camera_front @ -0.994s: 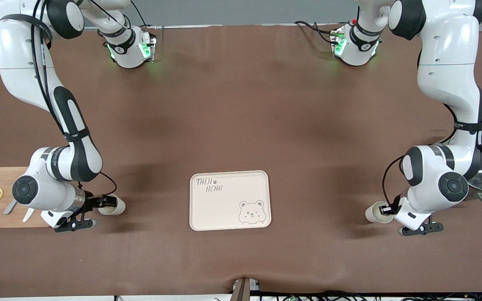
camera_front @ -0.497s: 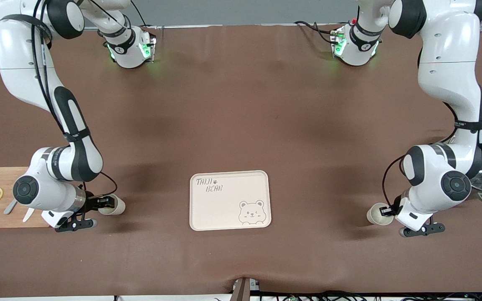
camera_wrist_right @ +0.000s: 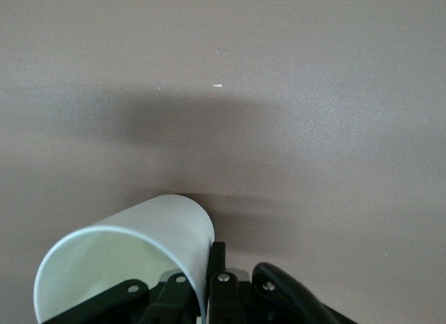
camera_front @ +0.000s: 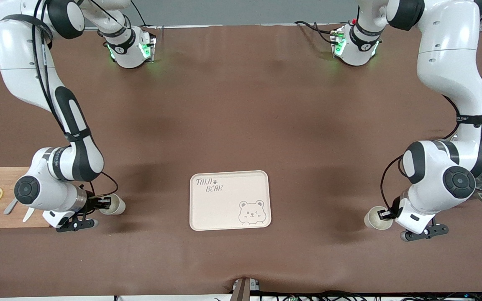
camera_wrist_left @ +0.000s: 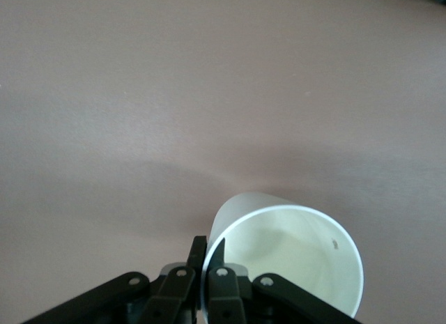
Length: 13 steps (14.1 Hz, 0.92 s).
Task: Place white IKEA cup upright on tray with both arms
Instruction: 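Carry the cup with the left gripper onto the tray while the right gripper follows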
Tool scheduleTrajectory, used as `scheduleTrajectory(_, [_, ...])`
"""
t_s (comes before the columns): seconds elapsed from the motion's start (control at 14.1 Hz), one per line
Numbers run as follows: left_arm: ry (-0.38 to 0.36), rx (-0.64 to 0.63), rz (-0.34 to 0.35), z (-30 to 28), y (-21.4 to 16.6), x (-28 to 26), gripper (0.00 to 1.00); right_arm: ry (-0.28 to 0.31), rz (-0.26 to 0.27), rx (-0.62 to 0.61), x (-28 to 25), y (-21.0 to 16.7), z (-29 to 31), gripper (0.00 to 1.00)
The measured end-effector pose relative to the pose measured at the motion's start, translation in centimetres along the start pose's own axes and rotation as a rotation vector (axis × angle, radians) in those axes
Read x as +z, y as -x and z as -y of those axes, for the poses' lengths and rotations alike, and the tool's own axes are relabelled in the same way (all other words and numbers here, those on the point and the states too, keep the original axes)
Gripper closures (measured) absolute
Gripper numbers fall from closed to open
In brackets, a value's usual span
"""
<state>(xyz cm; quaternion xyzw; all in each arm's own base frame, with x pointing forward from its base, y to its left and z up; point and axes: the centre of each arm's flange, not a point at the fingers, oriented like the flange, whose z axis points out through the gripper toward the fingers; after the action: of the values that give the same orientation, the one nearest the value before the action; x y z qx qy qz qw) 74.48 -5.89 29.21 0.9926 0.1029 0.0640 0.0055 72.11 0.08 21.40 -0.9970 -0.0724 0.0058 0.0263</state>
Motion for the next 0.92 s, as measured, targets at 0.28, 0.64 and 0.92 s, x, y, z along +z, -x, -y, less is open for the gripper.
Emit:
scheduleTrajectory(0.28, [0.009, -0.067, 0.011, -5.5, 1.8, -1.5, 0.96, 0.0, 0.0, 0.0, 0.0, 0.0, 0.0, 0.96])
scheduleTrajectory(0.64, [0.019, -0.158, 0.011, -12.9, 4.8, -2.4, 0.96, 0.001, -0.005, 0.0, -0.1, -0.1, 0.0, 0.96])
scheduleTrajectory(0.92, [0.034, -0.249, 0.007, -17.6, 7.0, -3.2, 0.96, -0.021, -0.027, 0.006, -1.0, -0.7, 0.7, 0.96])
